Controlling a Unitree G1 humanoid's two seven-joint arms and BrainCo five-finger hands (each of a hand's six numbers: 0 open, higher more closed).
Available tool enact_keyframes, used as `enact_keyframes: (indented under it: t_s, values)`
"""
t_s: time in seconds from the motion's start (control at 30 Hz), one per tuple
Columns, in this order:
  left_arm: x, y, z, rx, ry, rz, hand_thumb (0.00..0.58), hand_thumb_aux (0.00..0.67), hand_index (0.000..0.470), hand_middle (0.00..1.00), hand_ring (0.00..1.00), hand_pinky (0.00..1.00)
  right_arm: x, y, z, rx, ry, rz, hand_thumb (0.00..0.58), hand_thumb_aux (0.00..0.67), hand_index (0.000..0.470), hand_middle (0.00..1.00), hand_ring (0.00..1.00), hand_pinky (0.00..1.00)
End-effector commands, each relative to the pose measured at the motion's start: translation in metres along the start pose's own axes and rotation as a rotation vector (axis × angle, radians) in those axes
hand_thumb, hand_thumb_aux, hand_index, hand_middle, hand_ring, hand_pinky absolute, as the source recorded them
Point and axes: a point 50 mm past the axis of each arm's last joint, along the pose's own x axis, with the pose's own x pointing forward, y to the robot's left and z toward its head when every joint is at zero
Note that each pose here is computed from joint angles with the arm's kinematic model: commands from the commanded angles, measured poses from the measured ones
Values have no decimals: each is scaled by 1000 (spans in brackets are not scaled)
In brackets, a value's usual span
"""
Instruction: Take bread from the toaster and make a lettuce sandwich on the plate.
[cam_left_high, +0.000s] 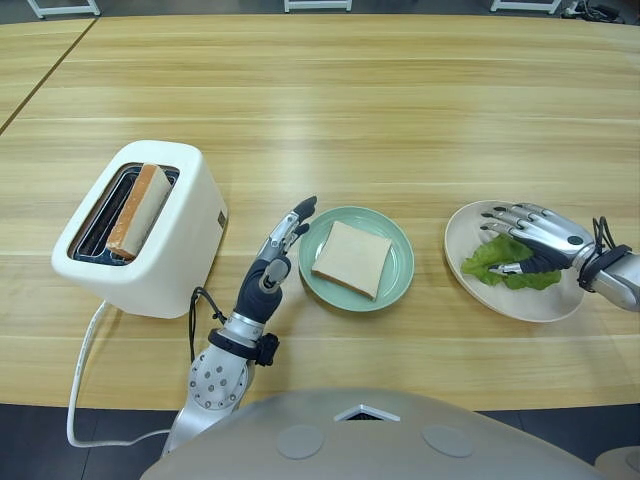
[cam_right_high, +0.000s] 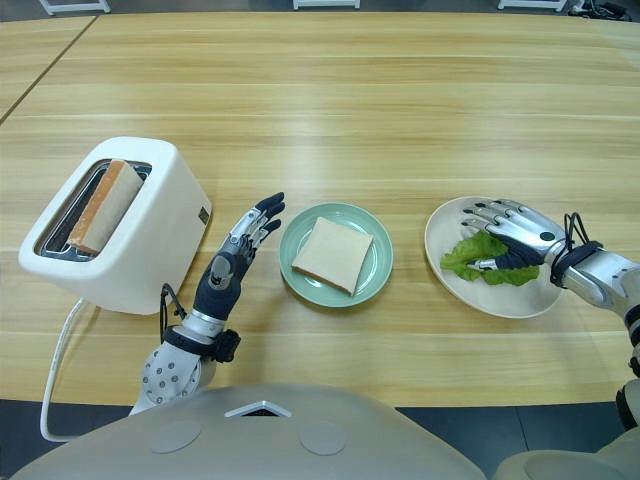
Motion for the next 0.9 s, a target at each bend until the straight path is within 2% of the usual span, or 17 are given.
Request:
enact_keyframes:
  t_s: [0.03, 0.07, 0.1, 0.17, 0.6, 0.73, 0.9]
  values:
    - [0, -2, -1, -2, 10, -6, 0, 0, 0, 0, 0, 0, -1, 0, -1, -15, -11, 28, 470, 378, 265, 0, 0, 0]
    - [0, -1, -1, -1, 11, -6, 0, 0, 0, 0, 0, 0, -1, 0, -1, -14, -13, 26, 503, 426, 299, 0, 0, 0]
    - [0, -1, -1, -1, 11, -5, 0, 0, 0, 0, 0, 0, 0, -2, 0, -11, -18, 19, 546, 507, 356, 0, 0, 0]
    - [0, -1, -1, 0, 12, -5, 0, 0, 0, 0, 0, 0, 1, -5, 3, 22, -39, -10, 580, 670, 470, 0, 0, 0]
    - [-1, -2, -3, 0, 19, -6, 0, 0, 0, 0, 0, 0, 4, -38, 8, 134, -98, -177, 580, 670, 470, 0, 0, 0]
    - [1, -1, -4, -4, 16, -5, 0, 0, 0, 0, 0, 0, 15, -74, 24, 143, -225, -281, 580, 670, 470, 0, 0, 0]
    - [4, 2, -4, -14, 3, 1, 0, 0, 0, 0, 0, 0, 39, -113, 66, 96, -455, -307, 580, 670, 470, 0, 0, 0]
